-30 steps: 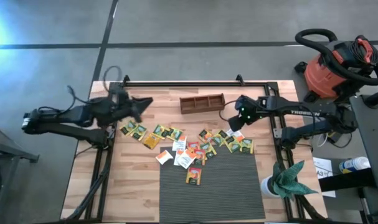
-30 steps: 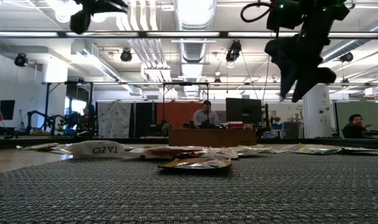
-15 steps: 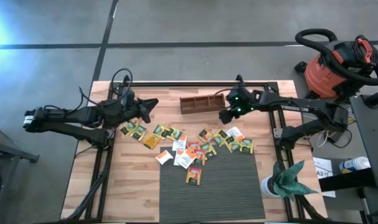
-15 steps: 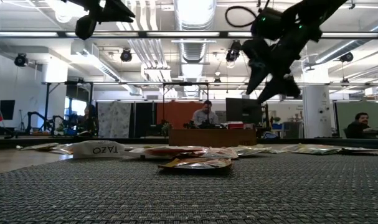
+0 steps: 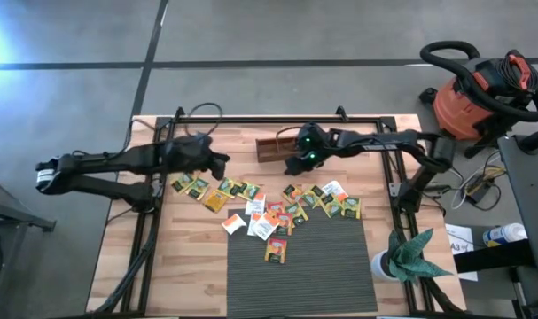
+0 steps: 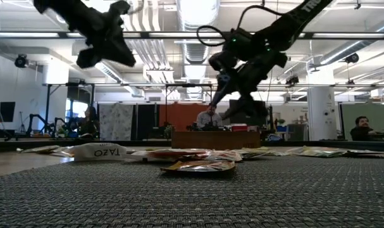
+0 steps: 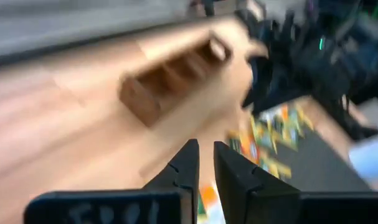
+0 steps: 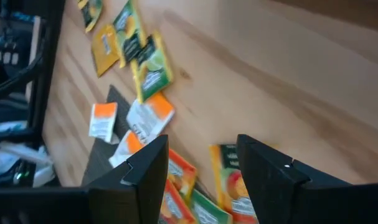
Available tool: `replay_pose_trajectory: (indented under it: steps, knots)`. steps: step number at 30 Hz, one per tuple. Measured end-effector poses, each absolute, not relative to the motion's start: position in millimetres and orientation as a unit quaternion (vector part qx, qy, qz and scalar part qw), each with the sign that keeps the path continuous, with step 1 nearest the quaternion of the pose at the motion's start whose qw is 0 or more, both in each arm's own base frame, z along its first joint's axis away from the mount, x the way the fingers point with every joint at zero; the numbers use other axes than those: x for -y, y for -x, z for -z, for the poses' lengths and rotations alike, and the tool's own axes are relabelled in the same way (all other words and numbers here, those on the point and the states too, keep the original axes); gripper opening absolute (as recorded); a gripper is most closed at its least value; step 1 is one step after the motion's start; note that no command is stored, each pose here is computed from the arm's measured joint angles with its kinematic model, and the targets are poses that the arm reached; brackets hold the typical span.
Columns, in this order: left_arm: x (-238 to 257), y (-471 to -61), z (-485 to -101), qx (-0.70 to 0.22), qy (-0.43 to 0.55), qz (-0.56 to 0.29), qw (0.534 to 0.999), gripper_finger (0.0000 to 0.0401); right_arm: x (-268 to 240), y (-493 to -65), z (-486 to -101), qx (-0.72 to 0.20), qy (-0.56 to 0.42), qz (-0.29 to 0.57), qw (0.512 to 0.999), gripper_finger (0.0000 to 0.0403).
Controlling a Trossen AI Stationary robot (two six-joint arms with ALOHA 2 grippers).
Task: Pick & Place Tea
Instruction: Put the white tea bag into the right section of the wooden organizer
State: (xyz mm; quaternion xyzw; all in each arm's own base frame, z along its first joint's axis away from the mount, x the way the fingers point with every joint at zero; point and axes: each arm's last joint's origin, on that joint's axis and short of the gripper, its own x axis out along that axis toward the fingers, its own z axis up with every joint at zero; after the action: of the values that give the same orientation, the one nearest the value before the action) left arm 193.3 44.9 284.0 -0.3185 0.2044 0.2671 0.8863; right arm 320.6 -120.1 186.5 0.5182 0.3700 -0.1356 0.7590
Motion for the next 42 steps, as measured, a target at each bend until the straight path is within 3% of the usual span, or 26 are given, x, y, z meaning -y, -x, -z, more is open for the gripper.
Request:
replay_pose_trajectory:
  steps: [4, 16, 25, 34, 42]
  knots:
    - [-48, -211, -264, -0.279, 0.288, -0.226, 0.888, 0.0006, 118, -338, -182, -0.387, -0.515, 0.124, 0.755, 0.0187]
    - [-54, -242, -215, -0.426, 0.123, -0.145, 0.885, 0.0001, 90, -378, -159, -0.438, -0.508, 0.127, 0.731, 0.0187]
    - [-54, -253, -221, -0.373, 0.118, -0.089, 0.916, 0.0000, 69, -316, -184, -0.505, -0.425, 0.242, 0.711, 0.0187]
    - [-62, -271, -220, -0.344, 0.150, -0.050, 0.926, 0.0000, 60, -224, -177, -0.487, -0.469, 0.331, 0.658, 0.0187]
    - [-72, -311, -246, -0.318, 0.145, -0.031, 0.937, 0.0000, 55, -184, -166, -0.456, -0.469, 0.386, 0.651, 0.0187]
